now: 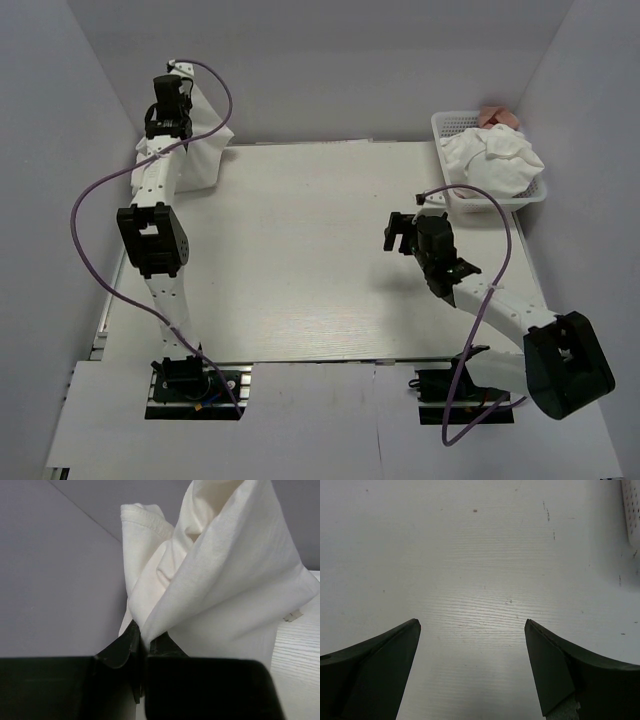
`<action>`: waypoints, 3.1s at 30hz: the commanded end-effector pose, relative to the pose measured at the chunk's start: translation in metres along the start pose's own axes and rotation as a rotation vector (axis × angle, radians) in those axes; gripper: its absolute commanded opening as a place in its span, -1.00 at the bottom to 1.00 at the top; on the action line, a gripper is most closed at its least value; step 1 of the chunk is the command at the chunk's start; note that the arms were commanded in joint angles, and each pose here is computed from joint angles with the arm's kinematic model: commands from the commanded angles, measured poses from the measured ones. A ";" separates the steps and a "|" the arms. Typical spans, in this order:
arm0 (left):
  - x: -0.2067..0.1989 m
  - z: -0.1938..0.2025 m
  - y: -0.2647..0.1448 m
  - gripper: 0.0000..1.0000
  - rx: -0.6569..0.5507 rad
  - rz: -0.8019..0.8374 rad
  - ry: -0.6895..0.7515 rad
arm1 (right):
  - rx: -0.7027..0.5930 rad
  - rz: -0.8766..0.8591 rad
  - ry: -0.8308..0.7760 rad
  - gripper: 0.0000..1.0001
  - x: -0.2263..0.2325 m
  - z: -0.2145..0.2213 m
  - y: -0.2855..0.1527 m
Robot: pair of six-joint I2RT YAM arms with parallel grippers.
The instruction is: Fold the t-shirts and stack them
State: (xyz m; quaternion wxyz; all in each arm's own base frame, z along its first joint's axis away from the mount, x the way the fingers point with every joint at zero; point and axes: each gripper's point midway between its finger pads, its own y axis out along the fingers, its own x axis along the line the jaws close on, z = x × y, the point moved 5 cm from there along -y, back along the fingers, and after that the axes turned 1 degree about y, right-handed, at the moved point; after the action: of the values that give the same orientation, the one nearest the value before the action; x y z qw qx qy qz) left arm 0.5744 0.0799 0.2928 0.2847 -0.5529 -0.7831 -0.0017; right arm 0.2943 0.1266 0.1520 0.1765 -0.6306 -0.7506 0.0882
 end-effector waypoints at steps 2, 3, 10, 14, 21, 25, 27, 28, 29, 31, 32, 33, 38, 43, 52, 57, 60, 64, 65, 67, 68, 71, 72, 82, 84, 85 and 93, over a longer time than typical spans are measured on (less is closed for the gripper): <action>0.024 -0.009 0.016 -1.00 -0.056 -0.060 -0.081 | -0.005 0.032 -0.013 0.81 0.001 -0.012 0.013; 0.030 -0.005 0.021 -1.00 -0.048 -0.080 -0.099 | -0.011 0.044 -0.010 0.81 -0.002 -0.017 0.014; 0.035 0.037 0.065 -1.00 0.006 -0.142 -0.132 | 0.019 0.043 -0.035 0.81 0.004 -0.015 0.022; 0.042 0.062 0.086 -0.86 0.049 -0.195 -0.157 | 0.025 0.051 -0.040 0.81 0.005 -0.017 0.027; 0.045 0.085 0.095 0.26 0.108 -0.262 -0.159 | 0.067 0.057 -0.052 0.81 0.009 -0.014 0.040; 0.053 0.069 0.080 0.99 0.084 -0.248 -0.176 | 0.075 0.047 -0.050 0.81 0.012 -0.017 0.044; 0.046 0.054 0.070 1.00 0.064 -0.233 -0.175 | 0.082 0.030 -0.047 0.81 0.015 -0.015 0.044; 0.044 0.051 0.064 1.00 0.061 -0.191 -0.181 | 0.083 0.022 -0.047 0.81 0.016 -0.016 0.044; 0.041 0.046 0.061 1.00 0.049 -0.154 -0.196 | 0.085 0.015 -0.048 0.81 0.016 -0.014 0.043; 0.027 0.047 0.058 1.00 0.049 -0.038 -0.196 | 0.084 0.013 -0.045 0.81 0.015 -0.014 0.042; 0.026 0.042 0.056 1.00 0.033 -0.016 -0.208 | 0.095 0.006 -0.049 0.81 0.016 -0.010 0.042; 0.014 0.046 0.055 1.00 0.049 0.028 -0.197 | 0.097 0.008 -0.050 0.81 0.015 -0.008 0.041; -0.041 0.057 0.049 1.00 0.074 0.198 -0.063 | 0.113 0.015 -0.057 0.81 0.013 -0.002 0.040; -0.074 0.071 0.054 1.00 0.110 0.194 0.034 | 0.114 0.050 -0.062 0.81 0.007 -0.001 0.041; -0.079 0.089 0.066 0.87 0.165 0.046 0.062 | 0.142 0.082 -0.081 0.81 0.004 0.006 0.045; -0.082 0.107 0.069 0.81 0.194 0.030 0.098 | 0.158 0.087 -0.088 0.81 0.003 0.008 0.048; -0.084 0.112 0.068 0.81 0.205 0.034 0.103 | 0.165 0.089 -0.085 0.81 0.003 0.009 0.049; -0.091 0.121 0.070 0.81 0.222 0.063 0.100 | 0.169 0.090 -0.091 0.81 0.003 0.010 0.050; -0.093 0.120 0.070 0.81 0.219 0.071 0.089 | 0.169 0.091 -0.090 0.81 0.003 0.010 0.052; -0.095 0.122 0.069 0.81 0.226 0.086 0.092 | 0.176 0.090 -0.092 0.81 0.004 0.011 0.052; -0.098 0.128 0.068 0.81 0.243 0.101 0.088 | 0.176 0.089 -0.089 0.81 0.004 0.010 0.053; -0.101 0.133 0.062 0.81 0.254 0.134 0.092 | 0.184 0.092 -0.092 0.81 0.003 0.012 0.055; -0.102 0.137 0.062 0.81 0.258 0.135 0.094 | 0.187 0.088 -0.092 0.81 0.005 0.012 0.055; -0.098 0.136 0.064 0.19 0.260 0.082 0.059 | 0.187 0.086 -0.095 0.81 0.005 0.012 0.056; -0.097 0.130 0.064 0.05 0.249 0.077 0.044 | 0.196 0.088 -0.097 0.81 0.005 0.013 0.056; -0.094 0.124 0.064 -0.05 0.235 0.073 0.038 | 0.199 0.092 -0.098 0.81 0.004 0.015 0.057; -0.080 0.090 0.065 -0.89 0.159 0.016 -0.029 | 0.212 0.089 -0.098 0.81 0.006 0.015 0.060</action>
State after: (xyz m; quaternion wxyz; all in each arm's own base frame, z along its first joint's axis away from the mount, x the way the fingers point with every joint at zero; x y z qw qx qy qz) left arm 0.5965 0.0649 0.1109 0.3725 -0.5361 -0.7508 0.1008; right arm 0.3313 0.1408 0.1034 0.2150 -0.6320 -0.7113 0.2200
